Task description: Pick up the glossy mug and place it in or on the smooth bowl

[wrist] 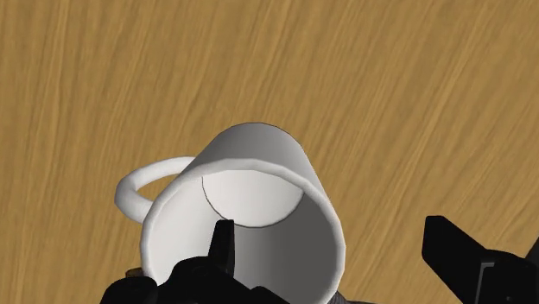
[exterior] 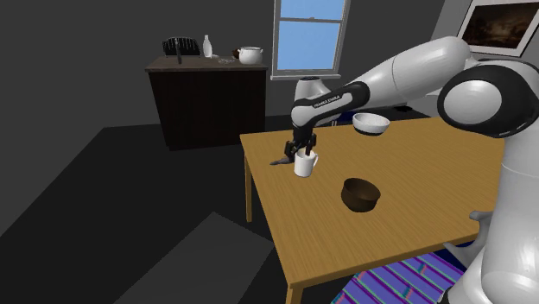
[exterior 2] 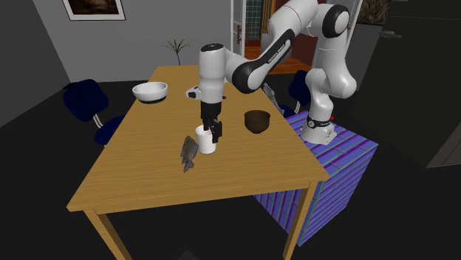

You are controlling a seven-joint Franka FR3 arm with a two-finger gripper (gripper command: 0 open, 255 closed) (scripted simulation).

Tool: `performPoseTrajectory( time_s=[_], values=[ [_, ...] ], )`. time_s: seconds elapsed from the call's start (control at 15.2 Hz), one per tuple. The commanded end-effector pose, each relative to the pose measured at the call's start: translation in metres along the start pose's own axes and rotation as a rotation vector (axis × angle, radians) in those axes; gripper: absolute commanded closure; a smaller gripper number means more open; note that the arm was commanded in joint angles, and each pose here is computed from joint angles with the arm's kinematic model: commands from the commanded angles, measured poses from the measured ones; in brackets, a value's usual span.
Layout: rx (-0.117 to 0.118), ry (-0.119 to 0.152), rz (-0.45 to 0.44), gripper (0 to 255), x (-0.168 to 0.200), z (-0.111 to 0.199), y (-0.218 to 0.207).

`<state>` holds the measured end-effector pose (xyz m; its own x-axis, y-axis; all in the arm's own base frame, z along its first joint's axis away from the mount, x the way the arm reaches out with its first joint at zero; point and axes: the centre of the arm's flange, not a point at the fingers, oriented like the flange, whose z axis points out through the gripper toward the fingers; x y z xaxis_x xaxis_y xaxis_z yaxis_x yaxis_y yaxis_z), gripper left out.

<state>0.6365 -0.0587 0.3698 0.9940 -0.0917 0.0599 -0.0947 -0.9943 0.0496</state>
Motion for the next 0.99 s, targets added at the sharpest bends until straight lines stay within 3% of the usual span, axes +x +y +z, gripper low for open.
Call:
performPoseTrajectory(
  time_s=[0.0, 0.59, 0.66, 0.92],
  values=[
    [0.000, 0.000, 0.000, 0, -0.0001, 0.0102, -0.0005],
    [0.000, 0.000, 0.000, 0, -0.0001, 0.0185, -0.0005],
    [0.000, 0.000, 0.000, 255, -0.0001, 0.0185, -0.0005],
    [0.000, 0.000, 0.000, 255, -0.0001, 0.0185, -0.0005]
  ],
)
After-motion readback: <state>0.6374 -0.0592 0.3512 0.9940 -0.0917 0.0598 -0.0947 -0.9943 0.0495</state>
